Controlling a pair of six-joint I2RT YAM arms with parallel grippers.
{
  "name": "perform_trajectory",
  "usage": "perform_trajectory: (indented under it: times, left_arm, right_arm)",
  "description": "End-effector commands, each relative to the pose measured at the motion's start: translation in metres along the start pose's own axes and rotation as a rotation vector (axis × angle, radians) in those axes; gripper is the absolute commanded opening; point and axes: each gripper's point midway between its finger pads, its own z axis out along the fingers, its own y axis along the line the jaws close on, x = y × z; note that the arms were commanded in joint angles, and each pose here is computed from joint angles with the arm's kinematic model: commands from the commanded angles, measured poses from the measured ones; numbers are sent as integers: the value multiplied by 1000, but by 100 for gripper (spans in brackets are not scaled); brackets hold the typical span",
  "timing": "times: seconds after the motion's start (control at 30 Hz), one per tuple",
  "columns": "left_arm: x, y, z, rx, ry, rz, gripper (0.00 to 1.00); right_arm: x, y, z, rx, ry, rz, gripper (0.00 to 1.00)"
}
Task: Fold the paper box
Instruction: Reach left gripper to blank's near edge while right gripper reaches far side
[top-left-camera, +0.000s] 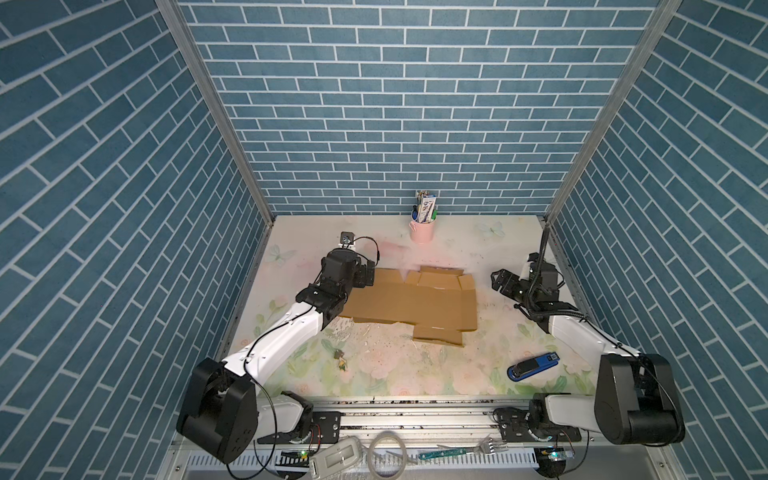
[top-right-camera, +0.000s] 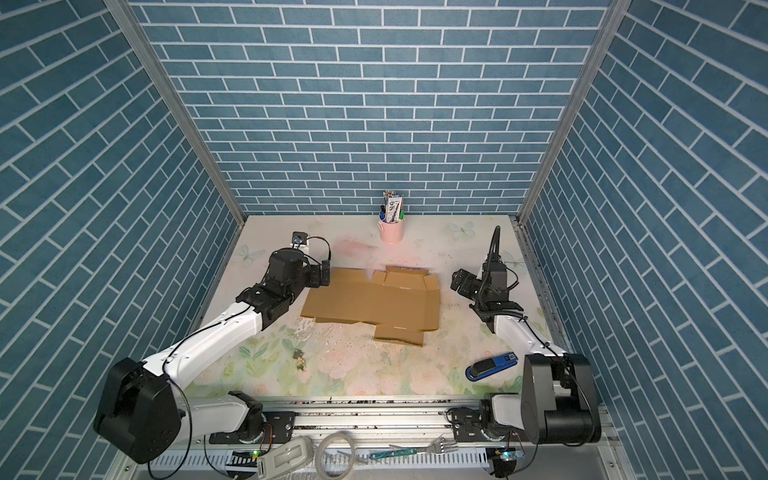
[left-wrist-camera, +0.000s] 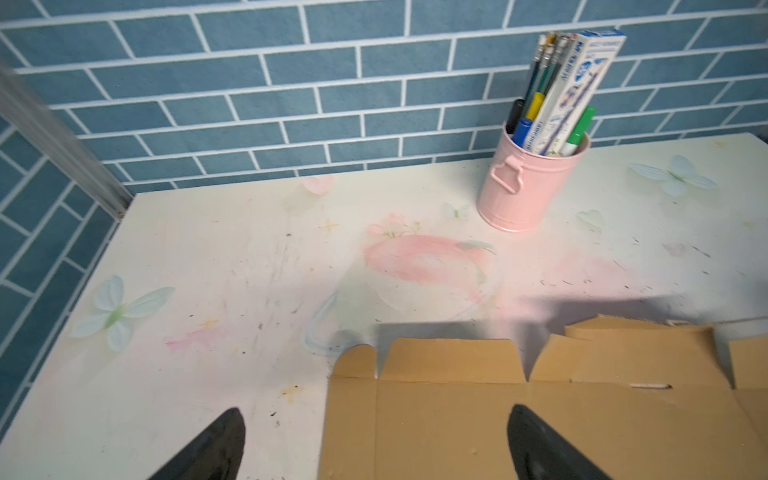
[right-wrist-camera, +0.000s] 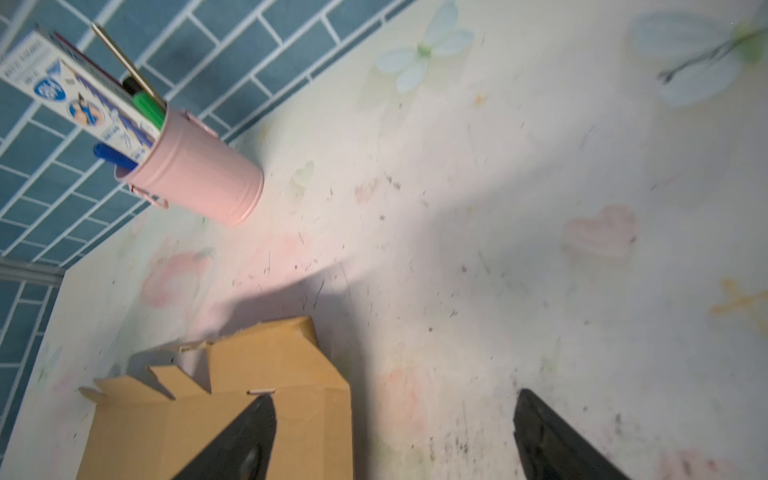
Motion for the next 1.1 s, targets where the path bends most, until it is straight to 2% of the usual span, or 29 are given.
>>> perform_trajectory:
  times: [0.0,0.2,0.3,0.7,0.97,1.07]
  left_arm:
    - [1,-22,2,88,29,20,100]
    - [5,-36,3,138,57,26,100]
    - [5,-36,3,138,58,32,100]
    - [6,-36,6,130,60,53,100]
    - [5,-38,4,131,52,71,100]
    - [5,-41,1,134,47,83,100]
  right_arm:
    - [26,16,3,-83,94,104,87]
    - [48,17,14,-91,155,119,82]
    - [59,17,21,-105,200,124,77]
    - [89,20,33,-140,272,130,67]
    - [97,24,44,-202,273,164,55]
    - [98,29,48,-240,268,181,42]
